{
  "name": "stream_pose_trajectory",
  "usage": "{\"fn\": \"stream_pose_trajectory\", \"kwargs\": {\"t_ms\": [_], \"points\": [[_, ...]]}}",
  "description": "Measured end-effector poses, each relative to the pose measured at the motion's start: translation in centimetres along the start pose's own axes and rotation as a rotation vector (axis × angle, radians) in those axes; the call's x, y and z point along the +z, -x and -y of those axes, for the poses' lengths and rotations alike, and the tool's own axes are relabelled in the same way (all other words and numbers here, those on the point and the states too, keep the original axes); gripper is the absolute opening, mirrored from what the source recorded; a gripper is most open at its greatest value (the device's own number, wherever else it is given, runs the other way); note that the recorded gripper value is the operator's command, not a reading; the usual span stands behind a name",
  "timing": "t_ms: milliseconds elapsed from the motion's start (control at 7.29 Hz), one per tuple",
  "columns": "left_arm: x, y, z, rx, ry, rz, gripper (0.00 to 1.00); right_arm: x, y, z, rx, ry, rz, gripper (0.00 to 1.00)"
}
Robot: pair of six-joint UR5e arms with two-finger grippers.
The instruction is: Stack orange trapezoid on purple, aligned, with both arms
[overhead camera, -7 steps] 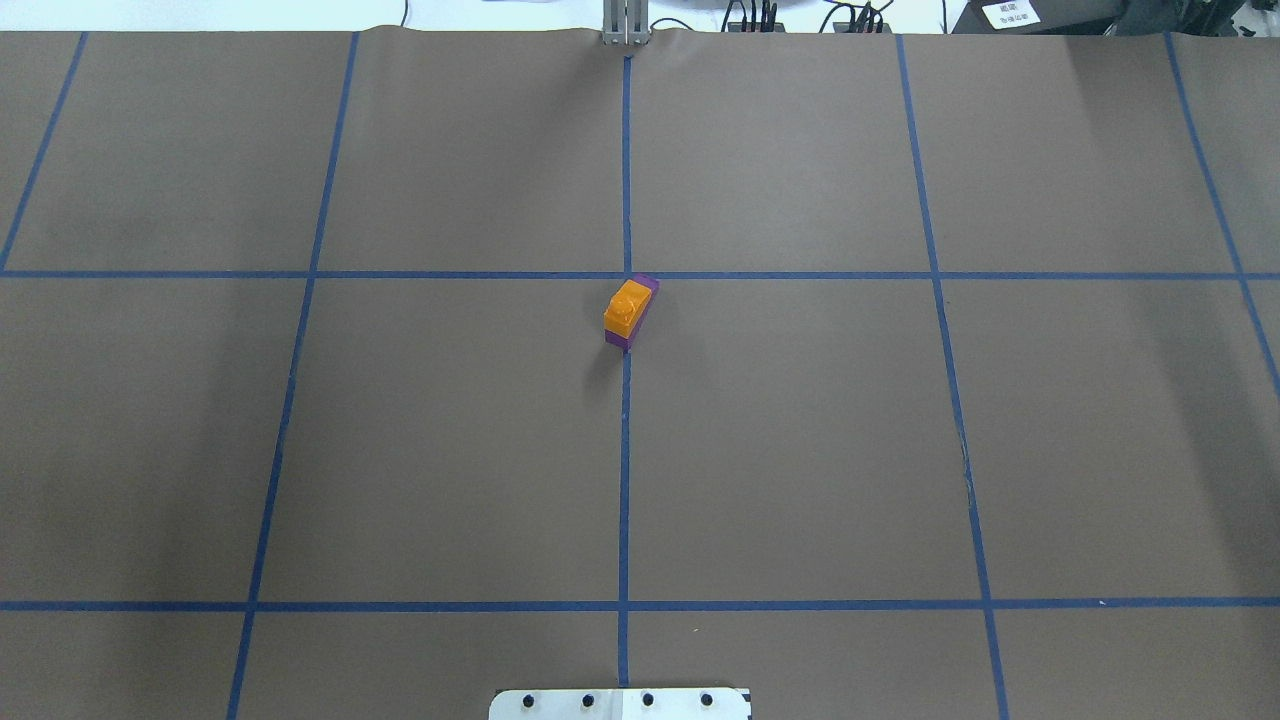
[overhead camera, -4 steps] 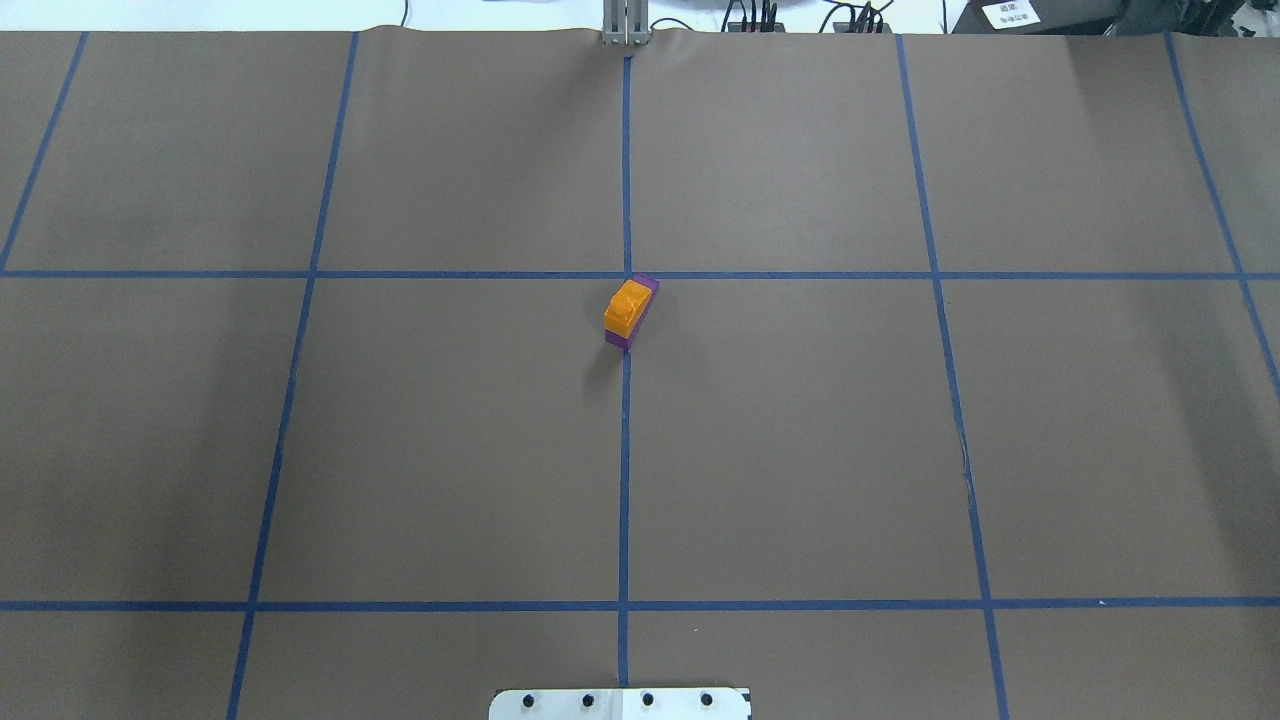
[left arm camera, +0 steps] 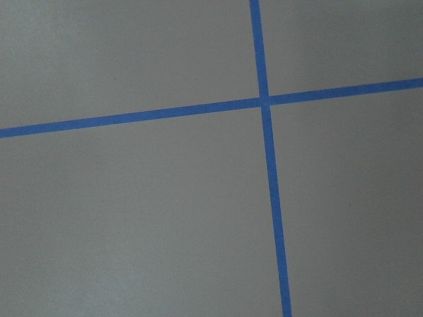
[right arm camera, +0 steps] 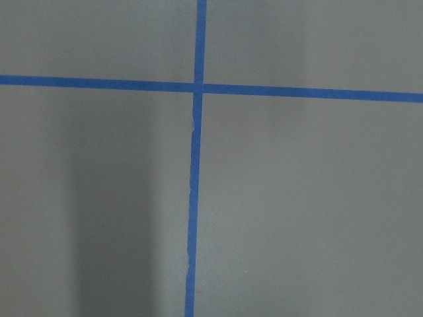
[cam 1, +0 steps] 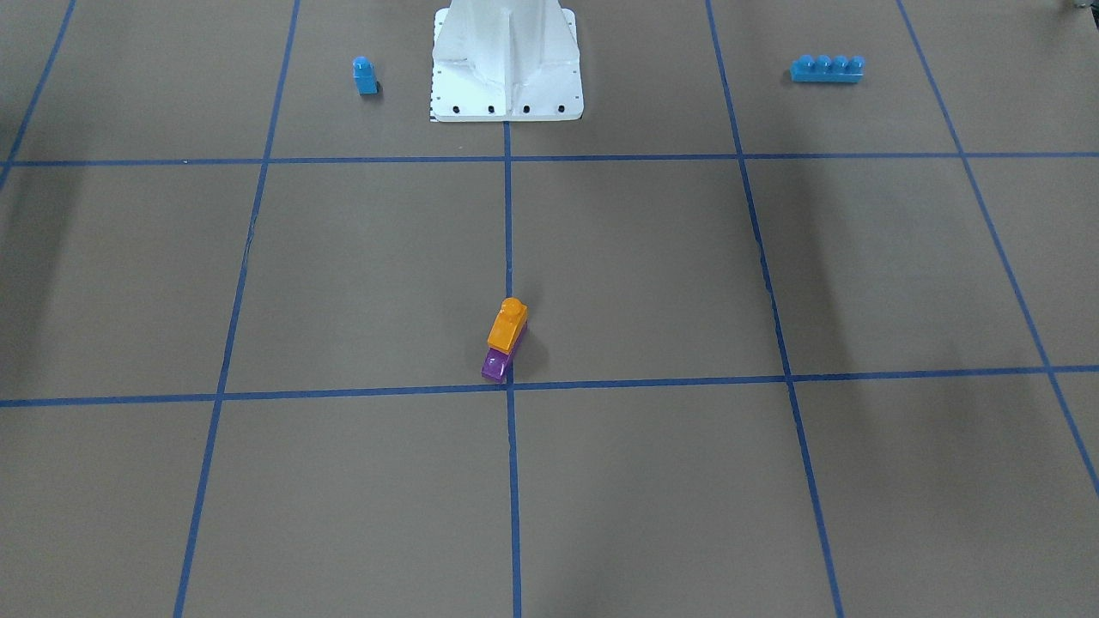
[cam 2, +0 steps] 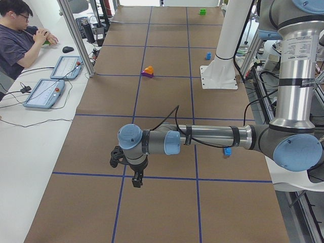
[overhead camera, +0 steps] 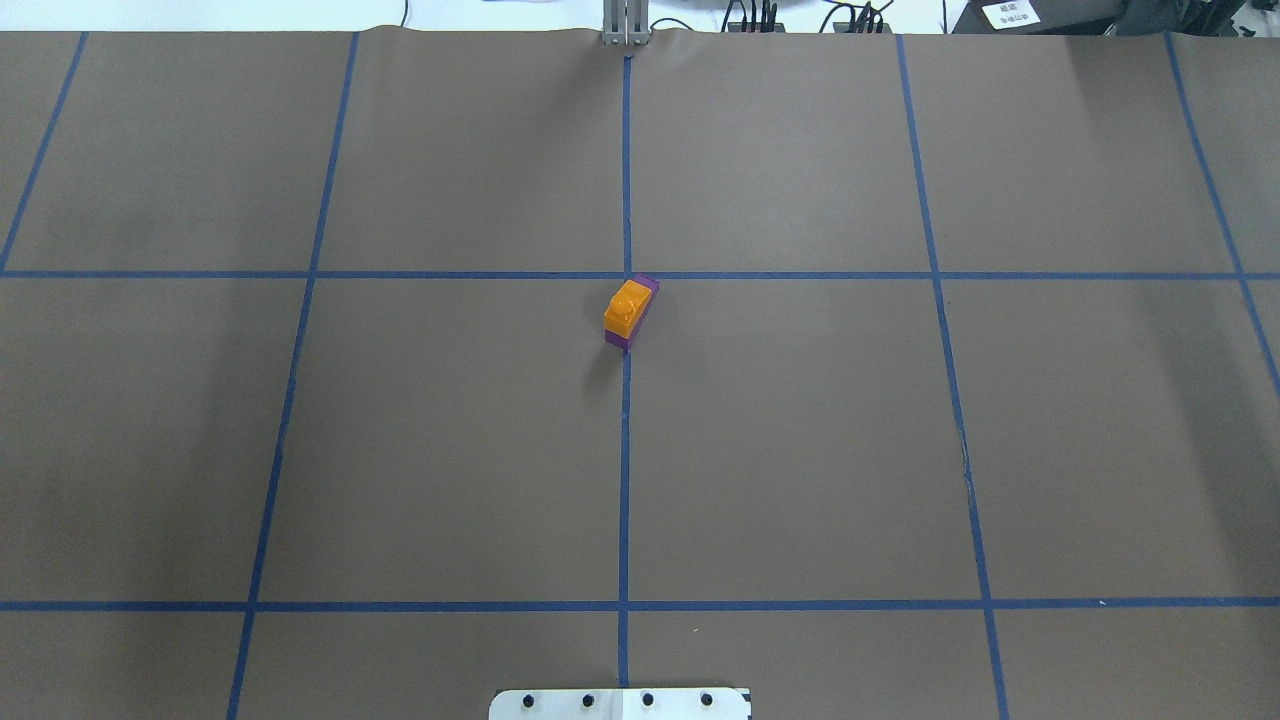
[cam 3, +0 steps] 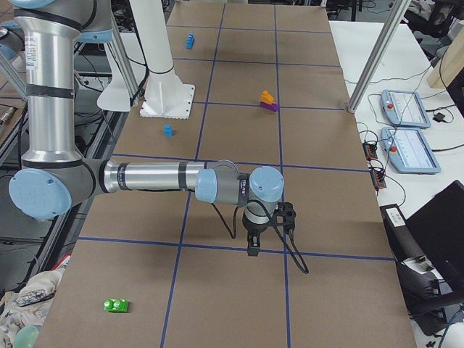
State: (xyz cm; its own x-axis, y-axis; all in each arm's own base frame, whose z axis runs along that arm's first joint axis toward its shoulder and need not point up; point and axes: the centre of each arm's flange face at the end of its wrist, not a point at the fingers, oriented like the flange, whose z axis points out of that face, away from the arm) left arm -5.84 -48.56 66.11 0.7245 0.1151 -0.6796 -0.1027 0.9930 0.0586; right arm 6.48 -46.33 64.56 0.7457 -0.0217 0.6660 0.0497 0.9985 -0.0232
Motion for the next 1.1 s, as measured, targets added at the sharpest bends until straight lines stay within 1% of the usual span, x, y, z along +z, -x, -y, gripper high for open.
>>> {"fn": "stream_pose_trajectory", "kwargs": {"t_ms": [549, 1098], "points": [[0.03, 0.04, 0.05, -0.001, 0.001, 0.001, 1.0, -0.01, 0.01, 0.01, 0.001, 0.0, 0.0, 1.0], [-0.05, 0.18, 0.16, 0.001, 0.002, 0.02, 1.0, 0.03, -0.01, -0.03, 0.002, 0.0, 0.001, 1.0]]}}
